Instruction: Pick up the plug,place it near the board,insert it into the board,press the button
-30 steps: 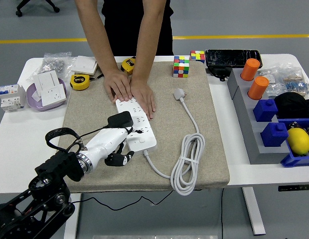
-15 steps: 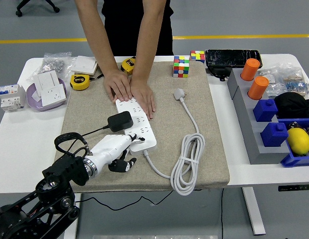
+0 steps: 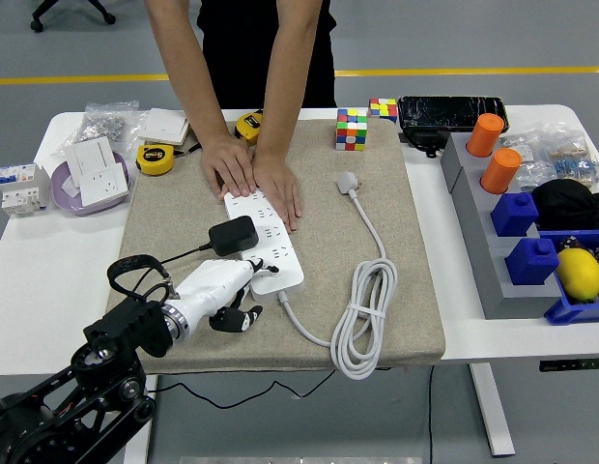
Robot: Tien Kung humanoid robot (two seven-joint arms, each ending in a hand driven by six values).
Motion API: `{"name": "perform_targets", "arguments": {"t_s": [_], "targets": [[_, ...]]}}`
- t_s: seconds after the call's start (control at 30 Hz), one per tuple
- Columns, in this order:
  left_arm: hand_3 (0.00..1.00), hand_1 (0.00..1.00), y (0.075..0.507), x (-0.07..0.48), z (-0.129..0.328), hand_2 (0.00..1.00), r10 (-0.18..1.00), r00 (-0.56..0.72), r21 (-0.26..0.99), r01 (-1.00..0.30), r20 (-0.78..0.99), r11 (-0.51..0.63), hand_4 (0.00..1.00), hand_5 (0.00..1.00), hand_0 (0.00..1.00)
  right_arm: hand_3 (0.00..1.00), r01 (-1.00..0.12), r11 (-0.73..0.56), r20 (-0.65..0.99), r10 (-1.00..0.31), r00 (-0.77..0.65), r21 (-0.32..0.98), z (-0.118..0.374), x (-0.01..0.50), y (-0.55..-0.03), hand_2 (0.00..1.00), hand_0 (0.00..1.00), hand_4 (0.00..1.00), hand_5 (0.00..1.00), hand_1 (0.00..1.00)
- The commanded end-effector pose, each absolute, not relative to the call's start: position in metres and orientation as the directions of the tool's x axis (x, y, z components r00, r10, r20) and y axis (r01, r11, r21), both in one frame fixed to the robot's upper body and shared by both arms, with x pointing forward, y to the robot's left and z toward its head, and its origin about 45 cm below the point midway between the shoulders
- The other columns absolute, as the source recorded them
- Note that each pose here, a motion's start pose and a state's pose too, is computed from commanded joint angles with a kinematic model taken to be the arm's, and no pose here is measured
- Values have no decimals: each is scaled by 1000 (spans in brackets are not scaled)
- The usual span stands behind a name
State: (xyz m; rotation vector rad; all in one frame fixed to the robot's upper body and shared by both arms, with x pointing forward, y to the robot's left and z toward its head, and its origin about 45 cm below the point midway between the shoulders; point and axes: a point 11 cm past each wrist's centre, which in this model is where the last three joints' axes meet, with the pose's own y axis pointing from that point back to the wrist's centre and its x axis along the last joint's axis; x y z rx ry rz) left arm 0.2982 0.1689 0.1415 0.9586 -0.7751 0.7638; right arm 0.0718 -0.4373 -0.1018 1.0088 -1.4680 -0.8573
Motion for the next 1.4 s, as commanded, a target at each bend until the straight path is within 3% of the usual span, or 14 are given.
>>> {"name": "perform_targets", "arguments": {"t_s": [0.97, 1.3, 1.4], "targets": [[825, 22, 173, 299, 130, 134, 198, 518, 432, -830, 832, 353, 639, 2, 138, 761, -134, 375, 373, -927, -39, 917, -101, 74, -437, 718, 829, 998, 993, 722], [809, 22, 165, 305, 171, 134, 234, 434, 327, -863, 870, 386, 641, 2, 139, 762, -135, 373, 371, -928, -39, 918, -102, 74, -436, 719, 828, 998, 993, 722], [788, 30, 163, 308, 191, 139, 299, 387, 250, -879, 872, 407, 647, 2, 143, 762, -133, 373, 372, -928, -37, 918, -102, 74, -437, 718, 828, 998, 993, 722]]}}
